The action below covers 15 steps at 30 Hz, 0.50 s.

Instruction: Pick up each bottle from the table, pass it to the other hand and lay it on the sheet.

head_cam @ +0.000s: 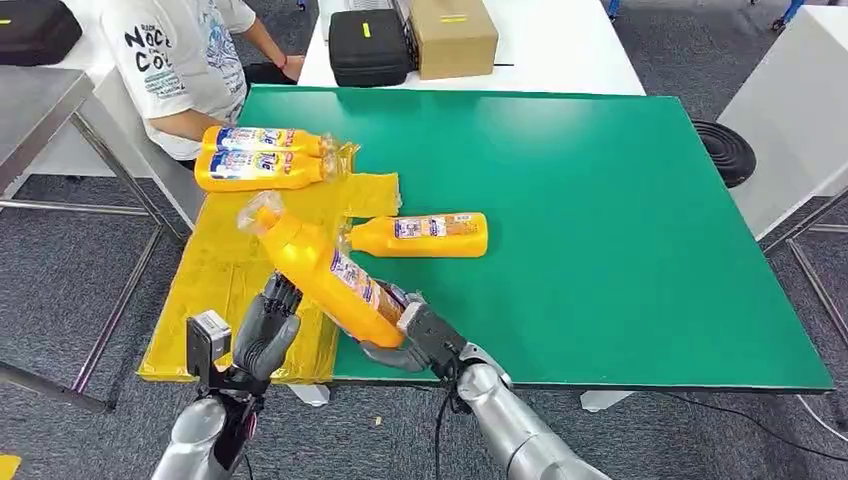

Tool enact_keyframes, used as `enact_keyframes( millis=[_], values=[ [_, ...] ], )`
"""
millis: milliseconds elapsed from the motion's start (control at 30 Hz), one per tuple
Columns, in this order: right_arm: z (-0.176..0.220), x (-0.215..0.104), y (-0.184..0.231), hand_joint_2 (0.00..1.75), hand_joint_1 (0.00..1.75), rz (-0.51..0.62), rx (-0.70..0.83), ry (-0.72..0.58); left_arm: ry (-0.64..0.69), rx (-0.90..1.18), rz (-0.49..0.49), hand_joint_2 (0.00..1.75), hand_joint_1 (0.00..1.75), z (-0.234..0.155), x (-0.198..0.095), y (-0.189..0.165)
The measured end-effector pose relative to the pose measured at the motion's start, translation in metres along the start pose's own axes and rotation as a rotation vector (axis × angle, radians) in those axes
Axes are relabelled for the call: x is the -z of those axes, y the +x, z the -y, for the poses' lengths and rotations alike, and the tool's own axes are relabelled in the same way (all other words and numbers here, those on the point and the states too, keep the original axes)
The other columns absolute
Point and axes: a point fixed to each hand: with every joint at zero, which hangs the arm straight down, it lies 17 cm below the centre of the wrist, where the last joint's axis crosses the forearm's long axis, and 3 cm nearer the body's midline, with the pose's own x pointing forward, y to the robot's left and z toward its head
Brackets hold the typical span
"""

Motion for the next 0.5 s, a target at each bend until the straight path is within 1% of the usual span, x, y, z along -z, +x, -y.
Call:
enact_keyframes(
  millis=[67, 200, 500],
  values=[
    [-0.009, 0.003, 0.001, 1.75, 1.75, -0.002, -0.008, 0.022, 0.009, 0.025, -0.026, 1.75, 0.0, -0.001, 0.002, -0.005],
    [-0.041, 0.011, 0.006, 1.75, 1.75, 0.002, -0.037, 0.1, 0.044, 0.066, -0.08, 1.75, 0.0, -0.006, 0.006, -0.02],
    [-0.055, 0.012, 0.003, 1.75, 1.75, -0.018, -0.048, 0.143, 0.079, 0.069, -0.116, 1.75, 0.0, -0.014, 0.006, -0.031]
  ],
)
